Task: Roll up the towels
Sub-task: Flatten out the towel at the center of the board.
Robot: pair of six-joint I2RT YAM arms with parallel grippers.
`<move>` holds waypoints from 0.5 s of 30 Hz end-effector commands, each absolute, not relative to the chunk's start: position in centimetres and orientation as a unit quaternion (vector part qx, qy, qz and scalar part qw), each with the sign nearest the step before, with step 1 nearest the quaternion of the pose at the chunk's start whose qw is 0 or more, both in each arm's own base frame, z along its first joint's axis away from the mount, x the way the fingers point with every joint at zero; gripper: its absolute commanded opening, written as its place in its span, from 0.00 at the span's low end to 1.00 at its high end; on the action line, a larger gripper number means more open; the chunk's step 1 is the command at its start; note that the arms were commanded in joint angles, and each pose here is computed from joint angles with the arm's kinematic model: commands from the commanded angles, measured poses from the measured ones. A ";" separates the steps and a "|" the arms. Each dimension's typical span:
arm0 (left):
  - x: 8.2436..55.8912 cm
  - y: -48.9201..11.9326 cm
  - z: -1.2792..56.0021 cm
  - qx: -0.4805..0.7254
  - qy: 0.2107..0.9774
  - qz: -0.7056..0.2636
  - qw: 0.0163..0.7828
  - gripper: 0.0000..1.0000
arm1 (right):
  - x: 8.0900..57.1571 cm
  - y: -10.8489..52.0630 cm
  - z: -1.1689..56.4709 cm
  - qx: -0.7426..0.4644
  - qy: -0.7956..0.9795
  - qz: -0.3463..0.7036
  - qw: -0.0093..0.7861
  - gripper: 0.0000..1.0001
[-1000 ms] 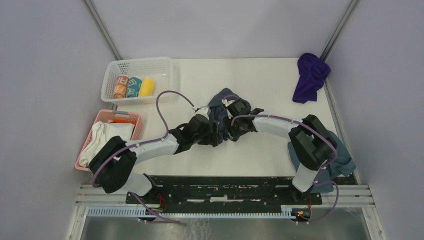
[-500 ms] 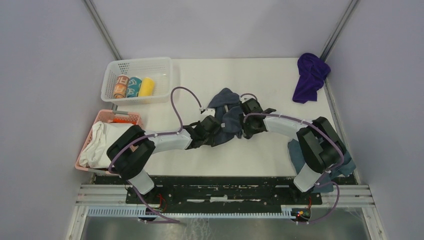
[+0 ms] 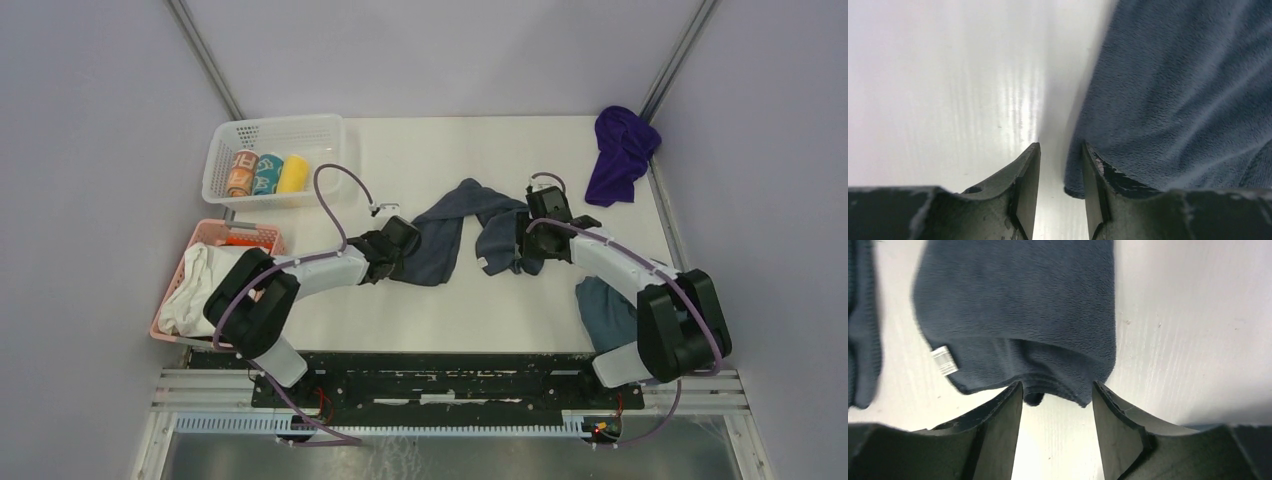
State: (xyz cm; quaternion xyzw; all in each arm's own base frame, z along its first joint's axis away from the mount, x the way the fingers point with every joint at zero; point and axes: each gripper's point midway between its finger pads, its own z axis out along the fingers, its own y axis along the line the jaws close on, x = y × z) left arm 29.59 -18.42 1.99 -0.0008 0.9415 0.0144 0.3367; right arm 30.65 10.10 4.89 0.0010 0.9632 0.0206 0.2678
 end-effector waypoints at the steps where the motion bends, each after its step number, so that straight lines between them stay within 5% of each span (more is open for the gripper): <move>1: 30.1 -17.7 5.1 0.002 0.932 0.013 0.363 0.47 | 31.5 12.4 9.1 -0.046 0.943 0.050 0.326 0.62; 6: 29.4 -20.8 7.5 0.012 0.925 -0.054 0.376 0.54 | 30.5 17.9 9.9 -0.147 0.928 0.107 0.325 0.62; 15: 27.8 -24.3 8.7 0.029 0.922 -0.131 0.363 0.54 | 30.5 22.4 6.1 -0.189 0.938 0.112 0.267 0.45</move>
